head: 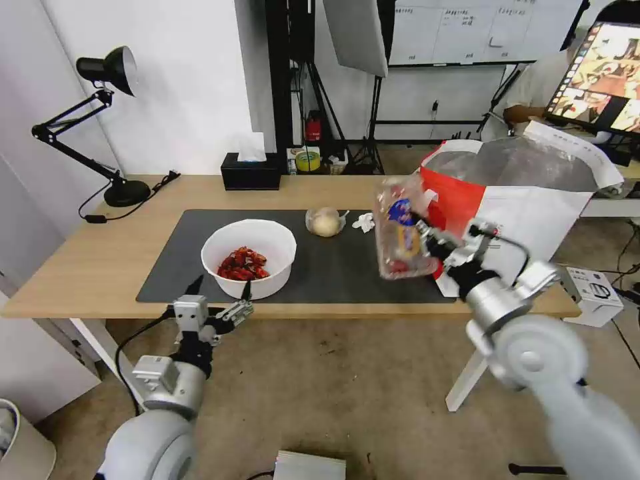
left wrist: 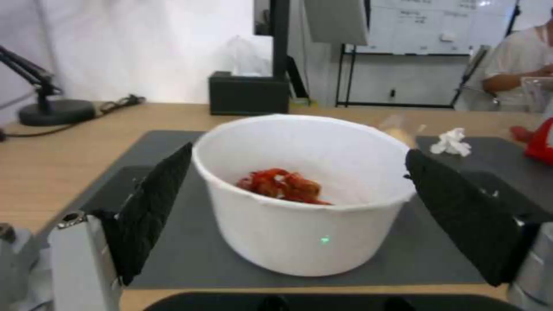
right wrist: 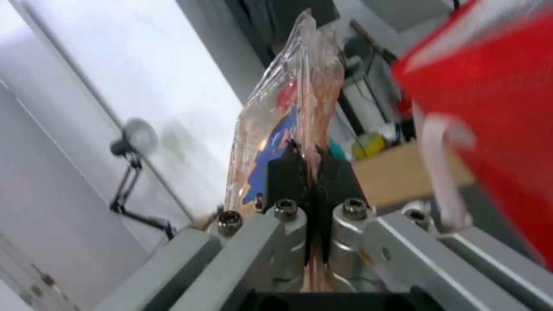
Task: Pick up the trash from the table and place it into the takeout bag.
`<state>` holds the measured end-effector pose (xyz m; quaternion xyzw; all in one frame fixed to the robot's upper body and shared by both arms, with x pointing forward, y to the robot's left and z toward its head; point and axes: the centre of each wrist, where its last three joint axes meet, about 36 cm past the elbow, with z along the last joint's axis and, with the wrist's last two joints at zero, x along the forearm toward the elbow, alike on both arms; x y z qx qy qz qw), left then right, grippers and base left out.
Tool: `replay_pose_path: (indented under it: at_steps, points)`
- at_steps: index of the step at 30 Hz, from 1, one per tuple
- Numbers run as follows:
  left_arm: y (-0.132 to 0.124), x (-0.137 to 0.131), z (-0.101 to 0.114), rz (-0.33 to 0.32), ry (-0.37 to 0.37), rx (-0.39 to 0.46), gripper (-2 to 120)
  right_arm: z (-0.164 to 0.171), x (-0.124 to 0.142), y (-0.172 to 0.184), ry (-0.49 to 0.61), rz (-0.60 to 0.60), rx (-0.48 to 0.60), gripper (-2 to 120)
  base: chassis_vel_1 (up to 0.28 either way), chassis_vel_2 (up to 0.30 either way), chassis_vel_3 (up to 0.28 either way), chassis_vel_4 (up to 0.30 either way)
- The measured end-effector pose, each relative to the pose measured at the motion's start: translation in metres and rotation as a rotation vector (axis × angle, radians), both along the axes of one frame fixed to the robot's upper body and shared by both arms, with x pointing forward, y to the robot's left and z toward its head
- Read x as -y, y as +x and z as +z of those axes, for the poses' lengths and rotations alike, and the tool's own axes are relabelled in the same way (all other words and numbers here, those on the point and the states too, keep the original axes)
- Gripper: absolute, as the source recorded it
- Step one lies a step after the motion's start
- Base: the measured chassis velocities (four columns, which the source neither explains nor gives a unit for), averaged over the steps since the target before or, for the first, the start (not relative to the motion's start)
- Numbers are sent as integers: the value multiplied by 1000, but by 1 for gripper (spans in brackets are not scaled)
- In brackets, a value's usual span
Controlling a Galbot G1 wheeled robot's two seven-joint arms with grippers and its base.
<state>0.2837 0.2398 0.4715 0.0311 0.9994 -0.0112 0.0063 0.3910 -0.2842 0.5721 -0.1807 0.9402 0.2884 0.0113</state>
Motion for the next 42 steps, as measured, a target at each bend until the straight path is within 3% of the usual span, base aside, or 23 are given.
replay_pose_path:
  at_steps: [11, 14, 16, 21, 26, 36, 42]
  points:
    - [-16, -11, 3, 46, 32, 1, 100, 64, 49, 25, 145, -76, 59, 0, 0, 0, 0, 0]
    - [-20, -12, 3, 50, 36, -3, 100, 75, 63, 37, 182, -119, 48, 0, 0, 0, 0, 0]
    - [-24, -12, 1, 60, 38, -7, 100, 89, 90, 63, 237, -218, 11, 0, 0, 0, 0, 0]
    - [-28, -9, -1, 73, 28, -10, 100, 119, 114, 88, 341, -293, -27, 0, 0, 0, 0, 0]
    - [-29, -7, -1, 80, 26, -6, 100, 134, 123, 102, 368, -340, -69, 0, 0, 0, 0, 0]
    - [-29, -5, -1, 85, 18, 3, 100, 147, 119, 126, 429, -455, -365, 0, 0, 0, 0, 0]
    - [-29, -3, -2, 82, 14, 2, 100, 145, 119, 138, 437, -493, -467, 0, 0, 0, 0, 0]
